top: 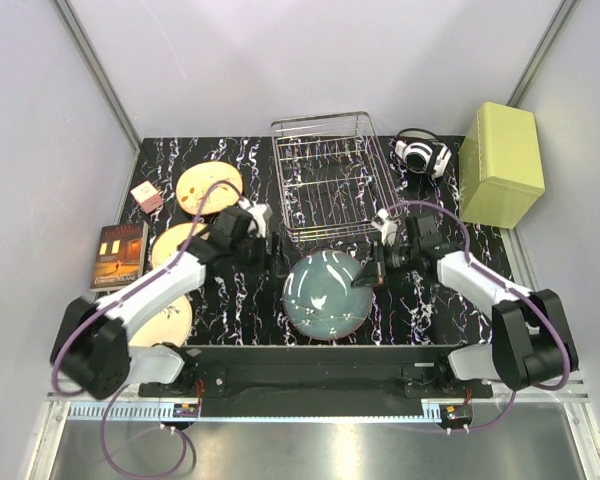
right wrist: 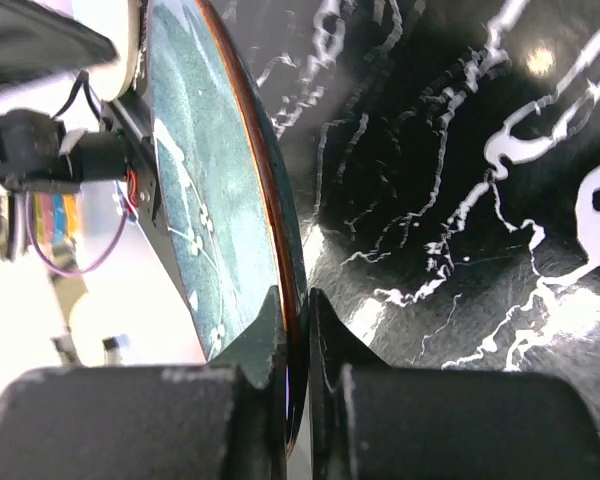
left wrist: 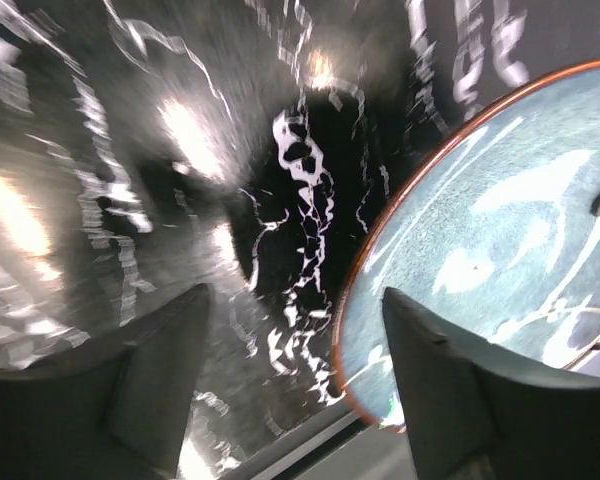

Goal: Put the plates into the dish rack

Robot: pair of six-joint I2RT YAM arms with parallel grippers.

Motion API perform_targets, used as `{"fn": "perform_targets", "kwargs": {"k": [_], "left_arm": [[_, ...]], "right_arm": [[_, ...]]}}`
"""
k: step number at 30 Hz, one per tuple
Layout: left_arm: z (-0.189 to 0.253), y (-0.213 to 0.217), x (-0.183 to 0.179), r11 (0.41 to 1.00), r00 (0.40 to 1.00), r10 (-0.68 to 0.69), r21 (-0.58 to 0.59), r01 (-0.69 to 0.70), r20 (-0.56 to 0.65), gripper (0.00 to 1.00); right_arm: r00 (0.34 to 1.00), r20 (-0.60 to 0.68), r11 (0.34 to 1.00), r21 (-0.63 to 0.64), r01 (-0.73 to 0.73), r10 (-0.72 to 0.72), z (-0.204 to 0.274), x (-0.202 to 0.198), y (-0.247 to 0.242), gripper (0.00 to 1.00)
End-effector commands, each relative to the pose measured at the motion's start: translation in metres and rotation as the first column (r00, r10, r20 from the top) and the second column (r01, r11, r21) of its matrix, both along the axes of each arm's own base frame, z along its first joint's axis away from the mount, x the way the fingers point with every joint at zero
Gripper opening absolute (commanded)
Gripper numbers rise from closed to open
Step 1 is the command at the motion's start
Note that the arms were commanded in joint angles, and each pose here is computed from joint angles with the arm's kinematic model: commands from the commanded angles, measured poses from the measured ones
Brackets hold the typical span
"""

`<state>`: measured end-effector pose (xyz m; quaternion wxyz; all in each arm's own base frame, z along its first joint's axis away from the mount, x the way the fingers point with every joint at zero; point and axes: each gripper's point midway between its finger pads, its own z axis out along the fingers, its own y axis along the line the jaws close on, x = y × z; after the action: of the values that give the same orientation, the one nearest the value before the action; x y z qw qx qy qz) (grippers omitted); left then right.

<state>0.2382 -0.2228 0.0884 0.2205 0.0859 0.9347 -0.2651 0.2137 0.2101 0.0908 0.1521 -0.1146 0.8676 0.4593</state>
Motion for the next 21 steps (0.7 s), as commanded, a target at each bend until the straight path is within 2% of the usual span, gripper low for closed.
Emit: {"fn": "perform_targets", "kwargs": {"k": [1,2,3,4,6,7,9,10,12,13,15,16,18,19,21], "left_arm": [[0.054,0.037,0.016,0.996,0.977,-0.025,0.091,0.006,0.21,0.79],[0.075,0.041,0.023,0.997,0.96,-0.006,0.081,-0.017,0.281,0.81],[0.086,0.047,0.03,0.995,0.944,0.014,0.086,-0.045,0.328,0.84],[0.102,0.056,0.043,0.989,0.914,0.036,0.114,-0.09,0.405,0.86],[0.125,0.066,0.063,0.981,0.86,0.076,0.118,-0.157,0.505,0.86],[0.134,0.072,0.073,0.973,0.831,0.079,0.14,-0.185,0.551,0.85],[0.142,0.076,0.091,0.961,0.802,0.098,0.155,-0.231,0.59,0.85],[0.153,0.08,0.099,0.954,0.784,0.113,0.154,-0.257,0.61,0.85],[0.151,0.081,0.111,0.948,0.788,0.115,0.17,-0.269,0.605,0.85],[0.157,0.083,0.117,0.942,0.778,0.13,0.167,-0.289,0.615,0.85],[0.154,0.083,0.124,0.936,0.781,0.146,0.172,-0.308,0.607,0.85],[0.156,0.083,0.127,0.935,0.778,0.154,0.165,-0.314,0.609,0.85],[0.156,0.082,0.133,0.933,0.774,0.182,0.143,-0.331,0.606,0.85],[0.155,0.083,0.134,0.932,0.773,0.189,0.138,-0.336,0.606,0.85],[0.156,0.084,0.138,0.929,0.763,0.211,0.117,-0.35,0.611,0.85]], "right_arm": [[0.971,0.184,0.985,0.052,-0.165,0.153,0.079,-0.001,0.011,0.0],[0.972,0.178,0.987,0.017,-0.16,0.154,0.085,-0.003,0.006,0.0],[0.962,0.218,0.986,-0.016,-0.166,0.165,0.092,0.001,0.003,0.0],[0.945,0.288,0.987,-0.03,-0.155,0.157,0.12,0.014,0.005,0.0],[0.949,0.291,0.991,-0.091,-0.103,0.125,0.136,0.026,-0.001,0.0],[0.924,0.37,0.993,-0.098,-0.067,0.099,0.168,0.044,-0.001,0.0],[0.904,0.423,0.99,-0.14,-0.002,0.062,0.188,0.069,-0.004,0.0],[0.864,0.502,0.991,-0.128,0.028,0.04,0.219,0.082,-0.003,0.0],[0.804,0.592,0.976,-0.138,0.166,-0.053,0.241,0.119,-0.011,0.0],[0.737,0.665,0.954,-0.13,0.272,-0.12,0.261,0.147,-0.019,0.0],[0.672,0.711,0.912,-0.107,0.396,-0.208,0.278,0.175,-0.03,0.0],[0.606,0.753,0.869,-0.096,0.486,-0.256,0.29,0.199,-0.039,0.0],[0.548,0.782,0.817,-0.089,0.569,-0.296,0.298,0.223,-0.05,0.0],[0.491,0.804,0.751,-0.086,0.654,-0.336,0.305,0.245,-0.063,0.0],[0.434,0.816,0.685,-0.067,0.726,-0.381,0.315,0.265,-0.074,0.0]]}}
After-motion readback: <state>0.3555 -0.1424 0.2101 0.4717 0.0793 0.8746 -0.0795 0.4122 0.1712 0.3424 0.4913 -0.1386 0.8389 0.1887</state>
